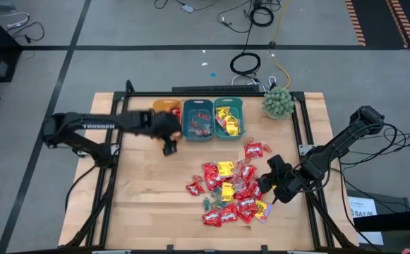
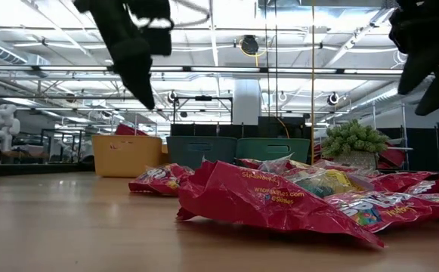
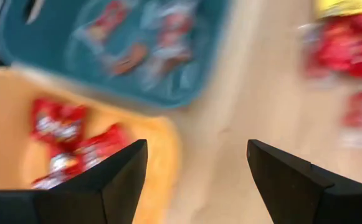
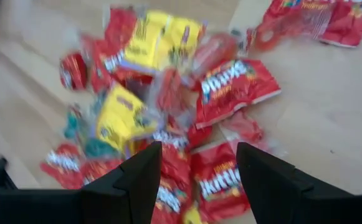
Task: Sort candy
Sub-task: Put the red candy into the yellow bin, then put the transparent red gummy into the blue bin, then put the yellow candy into the green bin
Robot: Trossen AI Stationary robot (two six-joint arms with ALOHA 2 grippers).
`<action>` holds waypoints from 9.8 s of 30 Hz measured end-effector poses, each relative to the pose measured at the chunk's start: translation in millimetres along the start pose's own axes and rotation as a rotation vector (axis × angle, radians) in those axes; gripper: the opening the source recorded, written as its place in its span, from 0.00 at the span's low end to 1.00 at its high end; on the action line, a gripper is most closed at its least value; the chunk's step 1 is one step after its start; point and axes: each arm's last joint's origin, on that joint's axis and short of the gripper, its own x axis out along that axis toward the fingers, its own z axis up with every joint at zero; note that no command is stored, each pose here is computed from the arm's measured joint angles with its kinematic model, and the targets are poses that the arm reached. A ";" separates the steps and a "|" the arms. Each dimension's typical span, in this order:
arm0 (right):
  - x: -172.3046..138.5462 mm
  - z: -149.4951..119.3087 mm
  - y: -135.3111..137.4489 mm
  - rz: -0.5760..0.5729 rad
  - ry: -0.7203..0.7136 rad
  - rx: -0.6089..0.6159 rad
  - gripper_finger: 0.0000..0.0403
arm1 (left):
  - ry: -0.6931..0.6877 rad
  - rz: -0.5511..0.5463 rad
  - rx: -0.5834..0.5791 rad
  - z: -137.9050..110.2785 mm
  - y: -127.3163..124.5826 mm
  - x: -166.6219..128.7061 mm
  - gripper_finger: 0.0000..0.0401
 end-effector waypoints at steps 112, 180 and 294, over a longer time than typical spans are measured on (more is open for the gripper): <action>0.1 0.5 1.6 0.018 -0.020 0.051 0.49 | -0.217 0.276 -0.227 -15.3 119.4 -17.1 0.63; -0.1 -2.8 6.1 0.055 0.066 -0.078 0.49 | -0.369 -0.141 0.319 30.6 -46.4 -12.2 0.01; 43.1 119.7 57.8 0.007 -0.237 -0.745 0.01 | -0.772 -0.487 0.028 -93.5 -26.5 -38.8 0.70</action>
